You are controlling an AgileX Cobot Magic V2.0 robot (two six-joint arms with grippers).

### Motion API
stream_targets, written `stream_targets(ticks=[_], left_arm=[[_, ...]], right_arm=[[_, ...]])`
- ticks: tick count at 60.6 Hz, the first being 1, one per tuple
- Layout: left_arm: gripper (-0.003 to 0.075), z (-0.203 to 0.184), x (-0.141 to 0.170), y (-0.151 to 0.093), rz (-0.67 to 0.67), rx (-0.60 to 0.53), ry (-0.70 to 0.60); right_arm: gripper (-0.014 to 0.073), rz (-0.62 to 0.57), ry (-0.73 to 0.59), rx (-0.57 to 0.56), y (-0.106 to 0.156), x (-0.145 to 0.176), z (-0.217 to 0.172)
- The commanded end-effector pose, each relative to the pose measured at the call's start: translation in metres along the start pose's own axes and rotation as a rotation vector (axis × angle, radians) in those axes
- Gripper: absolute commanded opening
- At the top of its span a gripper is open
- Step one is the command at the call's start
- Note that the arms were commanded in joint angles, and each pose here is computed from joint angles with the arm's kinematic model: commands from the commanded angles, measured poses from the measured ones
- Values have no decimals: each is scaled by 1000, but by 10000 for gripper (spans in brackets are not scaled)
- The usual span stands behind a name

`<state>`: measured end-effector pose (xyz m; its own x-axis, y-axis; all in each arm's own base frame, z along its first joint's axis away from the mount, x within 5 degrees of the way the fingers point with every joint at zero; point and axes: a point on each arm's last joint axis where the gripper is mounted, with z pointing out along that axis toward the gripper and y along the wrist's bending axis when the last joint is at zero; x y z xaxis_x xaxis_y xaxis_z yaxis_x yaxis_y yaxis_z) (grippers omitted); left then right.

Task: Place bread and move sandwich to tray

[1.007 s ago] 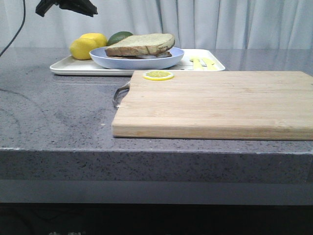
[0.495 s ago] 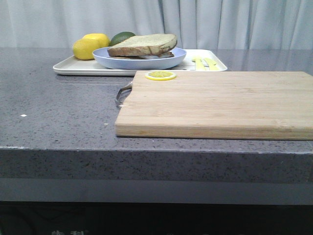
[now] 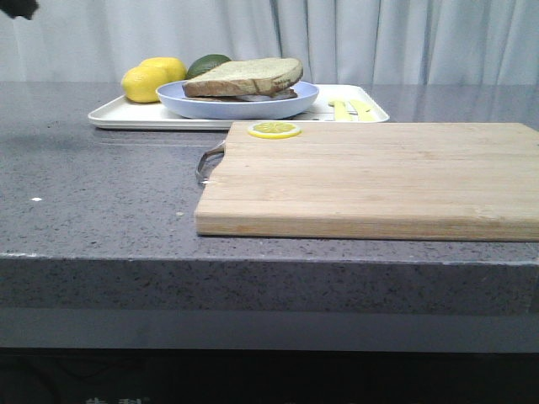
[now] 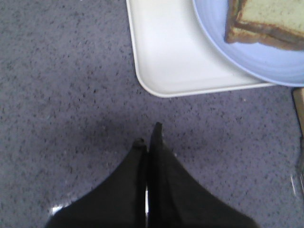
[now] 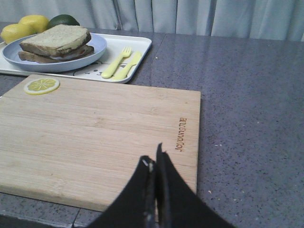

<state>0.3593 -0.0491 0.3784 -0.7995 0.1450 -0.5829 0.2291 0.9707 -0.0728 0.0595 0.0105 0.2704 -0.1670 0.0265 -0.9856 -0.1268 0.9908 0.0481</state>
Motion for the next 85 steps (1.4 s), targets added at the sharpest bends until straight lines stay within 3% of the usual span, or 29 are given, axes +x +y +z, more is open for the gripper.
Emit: stream_targets(ticks=[1, 28, 42, 49, 62, 85], left_arm=[[-19, -38, 18, -6, -2, -7, -162], [-19, -100, 153, -20, -44, -33, -536], [-19, -115, 216, -25, -38, -42, -663], [-19, -124, 243, -27, -33, -54, -797], [-19, -139, 279, -31, -18, -57, -964], [-19, -141, 291, -32, -12, -54, -989]], right_arm=[[-59, 3, -90, 13, -1, -15, -2], [-59, 3, -90, 13, -1, -15, -2], [-59, 3, -90, 13, -1, -15, -2], [-59, 3, -90, 13, -1, -15, -2], [-59, 3, -90, 13, -1, -15, -2], [-59, 3, -90, 13, -1, -15, -2]])
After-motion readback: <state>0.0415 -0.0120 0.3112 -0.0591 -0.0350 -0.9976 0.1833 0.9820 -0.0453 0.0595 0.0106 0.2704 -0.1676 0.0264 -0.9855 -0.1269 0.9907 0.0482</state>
